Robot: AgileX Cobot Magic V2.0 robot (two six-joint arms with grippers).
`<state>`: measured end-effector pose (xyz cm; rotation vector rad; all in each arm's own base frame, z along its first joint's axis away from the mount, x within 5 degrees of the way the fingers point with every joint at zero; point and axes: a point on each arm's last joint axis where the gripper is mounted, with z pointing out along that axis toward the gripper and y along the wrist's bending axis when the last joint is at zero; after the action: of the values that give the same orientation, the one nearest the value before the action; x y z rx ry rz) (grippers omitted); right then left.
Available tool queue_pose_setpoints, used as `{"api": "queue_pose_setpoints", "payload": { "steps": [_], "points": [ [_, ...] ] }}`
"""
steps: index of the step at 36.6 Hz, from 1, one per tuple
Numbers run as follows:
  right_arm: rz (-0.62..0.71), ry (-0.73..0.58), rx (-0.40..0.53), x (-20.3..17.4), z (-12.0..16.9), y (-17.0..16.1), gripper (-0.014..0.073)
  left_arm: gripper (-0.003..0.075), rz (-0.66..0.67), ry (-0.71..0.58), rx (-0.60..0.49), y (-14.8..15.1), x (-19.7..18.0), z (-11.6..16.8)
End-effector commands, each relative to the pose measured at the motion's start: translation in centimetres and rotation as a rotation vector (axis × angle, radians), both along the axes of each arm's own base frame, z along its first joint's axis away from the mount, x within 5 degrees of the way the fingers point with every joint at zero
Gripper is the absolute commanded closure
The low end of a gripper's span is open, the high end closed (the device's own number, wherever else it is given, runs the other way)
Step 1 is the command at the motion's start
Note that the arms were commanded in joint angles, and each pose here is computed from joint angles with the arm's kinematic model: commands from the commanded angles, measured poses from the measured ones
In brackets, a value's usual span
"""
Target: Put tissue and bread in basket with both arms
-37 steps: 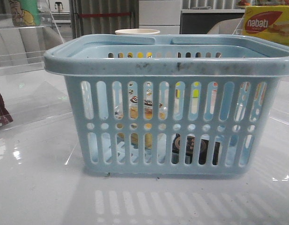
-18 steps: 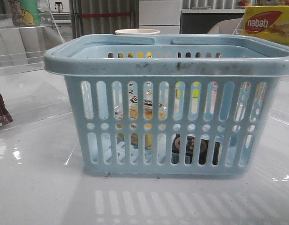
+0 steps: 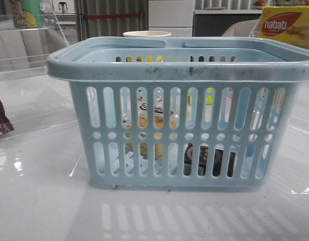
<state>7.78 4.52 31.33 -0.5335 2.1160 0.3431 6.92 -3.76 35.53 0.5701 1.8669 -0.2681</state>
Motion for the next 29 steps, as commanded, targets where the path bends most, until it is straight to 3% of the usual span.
{"api": "queue_pose_setpoints", "payload": {
  "steps": [1, 11, 20, 29],
  "points": [
    [-0.002, -0.088, 0.033, 0.3, 1.3, 0.1, 0.0542, 0.0628, 0.065, -0.16, -0.084, 0.5, 0.0, 0.5],
    [-0.002, -0.088, 0.033, 0.3, 1.3, 0.1, 0.0542, 0.0628, 0.257, -0.361, -0.143, 2.3, -0.7, -5.3],
    [-0.002, -0.088, 0.033, 0.3, 1.3, 0.1, 0.0542, 0.0628, 0.401, -0.445, -0.17, 3.2, -1.4, -10.5],
    [-0.002, -0.088, 0.033, 0.3, 1.3, 0.1, 0.0542, 0.0628, 0.47, -0.531, -0.175, 3.7, -1.7, -12.4]
  ]
}}
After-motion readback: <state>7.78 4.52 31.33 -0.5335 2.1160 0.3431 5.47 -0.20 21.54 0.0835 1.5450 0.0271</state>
